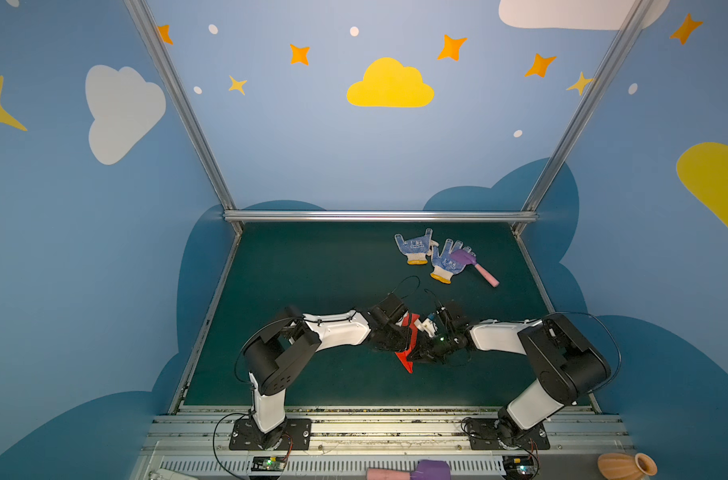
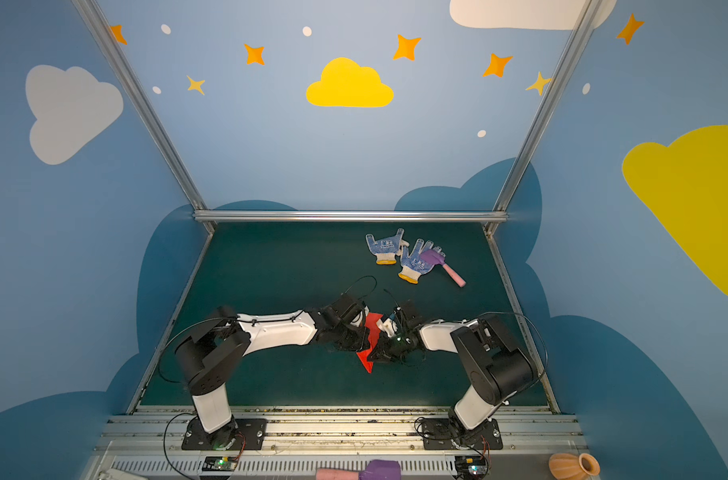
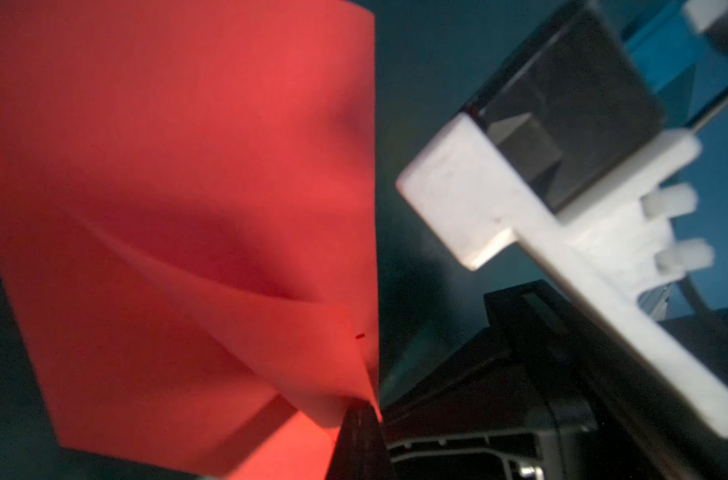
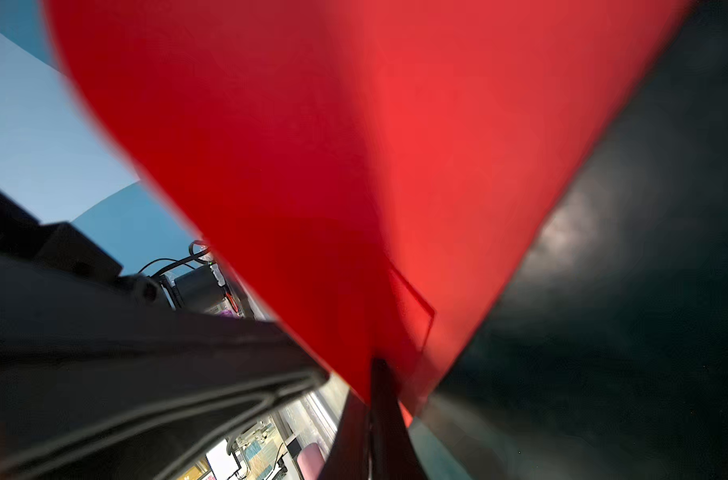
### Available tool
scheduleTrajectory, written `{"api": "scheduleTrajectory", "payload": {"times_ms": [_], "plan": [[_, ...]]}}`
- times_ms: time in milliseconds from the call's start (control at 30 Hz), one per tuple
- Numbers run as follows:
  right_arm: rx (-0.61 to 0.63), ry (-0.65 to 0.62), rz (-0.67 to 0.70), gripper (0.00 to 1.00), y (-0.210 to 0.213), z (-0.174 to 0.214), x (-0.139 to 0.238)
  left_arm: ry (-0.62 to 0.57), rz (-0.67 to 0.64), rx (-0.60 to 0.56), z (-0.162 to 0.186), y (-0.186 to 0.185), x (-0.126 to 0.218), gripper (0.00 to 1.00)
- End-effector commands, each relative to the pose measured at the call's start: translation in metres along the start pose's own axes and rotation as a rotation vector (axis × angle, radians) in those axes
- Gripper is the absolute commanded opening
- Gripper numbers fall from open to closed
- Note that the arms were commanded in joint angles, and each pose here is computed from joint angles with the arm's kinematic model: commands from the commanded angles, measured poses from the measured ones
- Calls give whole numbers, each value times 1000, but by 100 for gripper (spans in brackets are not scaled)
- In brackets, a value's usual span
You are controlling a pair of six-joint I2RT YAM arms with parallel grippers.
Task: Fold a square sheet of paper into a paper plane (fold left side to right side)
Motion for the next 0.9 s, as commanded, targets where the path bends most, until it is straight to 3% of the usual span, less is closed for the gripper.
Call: {"api": "scheduleTrajectory", "payload": {"times_ms": [0,867], "plan": [[-126,89,274,0,-43,35,-18,-7,-33,-8,-5,6,-3,3],[-131,81,266,0,-47,37,-19,-31,-54,-23,-29,14,-7,3]]}}
Point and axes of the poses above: each gripper's point midway between its finger pads, its own x axis back along the fingers, its own y axis along the line the jaws close on, z = x × y, the point moved 10 cm from there along x, back along the fingers, and after that the axes turned 11 degrees about x, right-handed, at the moved point
